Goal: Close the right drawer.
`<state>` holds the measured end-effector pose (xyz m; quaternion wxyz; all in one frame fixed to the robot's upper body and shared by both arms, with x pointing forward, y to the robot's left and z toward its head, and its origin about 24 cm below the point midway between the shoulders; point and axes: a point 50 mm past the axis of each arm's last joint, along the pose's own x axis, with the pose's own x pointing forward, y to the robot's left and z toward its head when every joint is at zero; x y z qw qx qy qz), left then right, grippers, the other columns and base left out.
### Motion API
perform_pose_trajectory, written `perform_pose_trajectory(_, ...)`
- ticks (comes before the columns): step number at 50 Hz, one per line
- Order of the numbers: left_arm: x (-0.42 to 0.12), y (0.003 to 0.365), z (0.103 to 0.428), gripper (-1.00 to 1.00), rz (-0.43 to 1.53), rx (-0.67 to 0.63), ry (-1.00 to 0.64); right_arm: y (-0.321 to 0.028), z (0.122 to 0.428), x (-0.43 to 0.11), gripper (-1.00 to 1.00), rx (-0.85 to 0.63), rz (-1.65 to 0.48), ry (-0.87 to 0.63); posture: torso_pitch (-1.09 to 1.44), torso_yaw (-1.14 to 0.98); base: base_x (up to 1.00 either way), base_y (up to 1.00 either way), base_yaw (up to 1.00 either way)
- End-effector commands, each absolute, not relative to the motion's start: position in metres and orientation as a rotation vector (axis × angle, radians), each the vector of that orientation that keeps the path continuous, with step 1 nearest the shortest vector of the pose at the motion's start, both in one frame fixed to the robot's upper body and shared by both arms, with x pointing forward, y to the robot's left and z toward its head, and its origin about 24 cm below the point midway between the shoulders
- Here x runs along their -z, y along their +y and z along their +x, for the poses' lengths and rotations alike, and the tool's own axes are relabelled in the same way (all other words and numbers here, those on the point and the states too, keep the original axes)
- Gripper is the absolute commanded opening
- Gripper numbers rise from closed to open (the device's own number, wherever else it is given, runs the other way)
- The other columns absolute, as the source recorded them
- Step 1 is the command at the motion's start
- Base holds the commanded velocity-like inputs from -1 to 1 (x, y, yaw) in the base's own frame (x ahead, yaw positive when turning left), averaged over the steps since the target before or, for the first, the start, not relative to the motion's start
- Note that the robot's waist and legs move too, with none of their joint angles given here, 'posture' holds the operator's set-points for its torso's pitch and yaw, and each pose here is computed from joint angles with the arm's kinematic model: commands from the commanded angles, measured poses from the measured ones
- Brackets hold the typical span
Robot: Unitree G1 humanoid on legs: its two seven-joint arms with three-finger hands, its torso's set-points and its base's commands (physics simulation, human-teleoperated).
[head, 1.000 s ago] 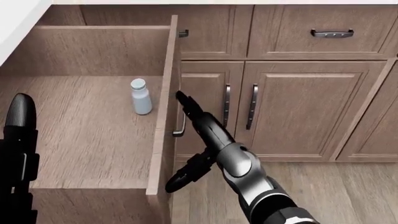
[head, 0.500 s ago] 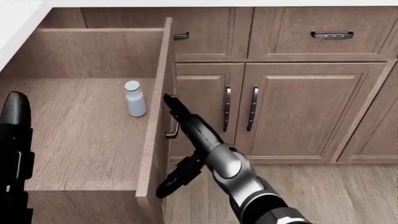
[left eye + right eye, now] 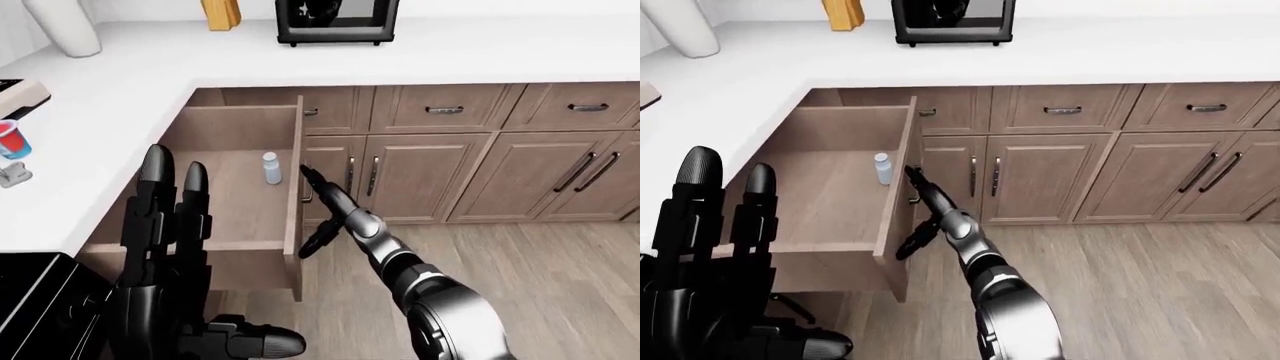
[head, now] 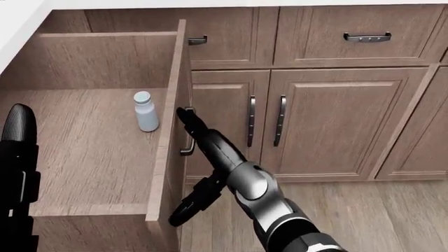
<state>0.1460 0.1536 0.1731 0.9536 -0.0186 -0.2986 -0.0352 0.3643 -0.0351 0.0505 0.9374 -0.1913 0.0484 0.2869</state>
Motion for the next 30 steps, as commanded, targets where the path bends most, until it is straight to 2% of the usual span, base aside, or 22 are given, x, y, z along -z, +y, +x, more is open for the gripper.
perform_pose_trajectory(1, -0.184, 0.153, 0.14, 1.0, -0.035, 0.074, -0.675, -0.013, 0.366, -0.076, 1.0, -0.703, -0.416, -0.032, 0.0, 0.0, 0.0, 0.0, 0.0)
perform_pose_trajectory(16, -0.184, 0.154, 0.141, 1.0, -0.038, 0.071, -0.675, -0.004, 0.361, -0.074, 1.0, -0.803, -0.426, -0.019, 0.0, 0.0, 0.0, 0.0, 0.0)
perform_pose_trajectory(30, -0.184, 0.155, 0.14, 1.0, -0.036, 0.072, -0.677, 0.002, 0.358, -0.073, 1.0, -0.831, -0.44, -0.013, 0.0, 0.0, 0.0, 0.0, 0.0)
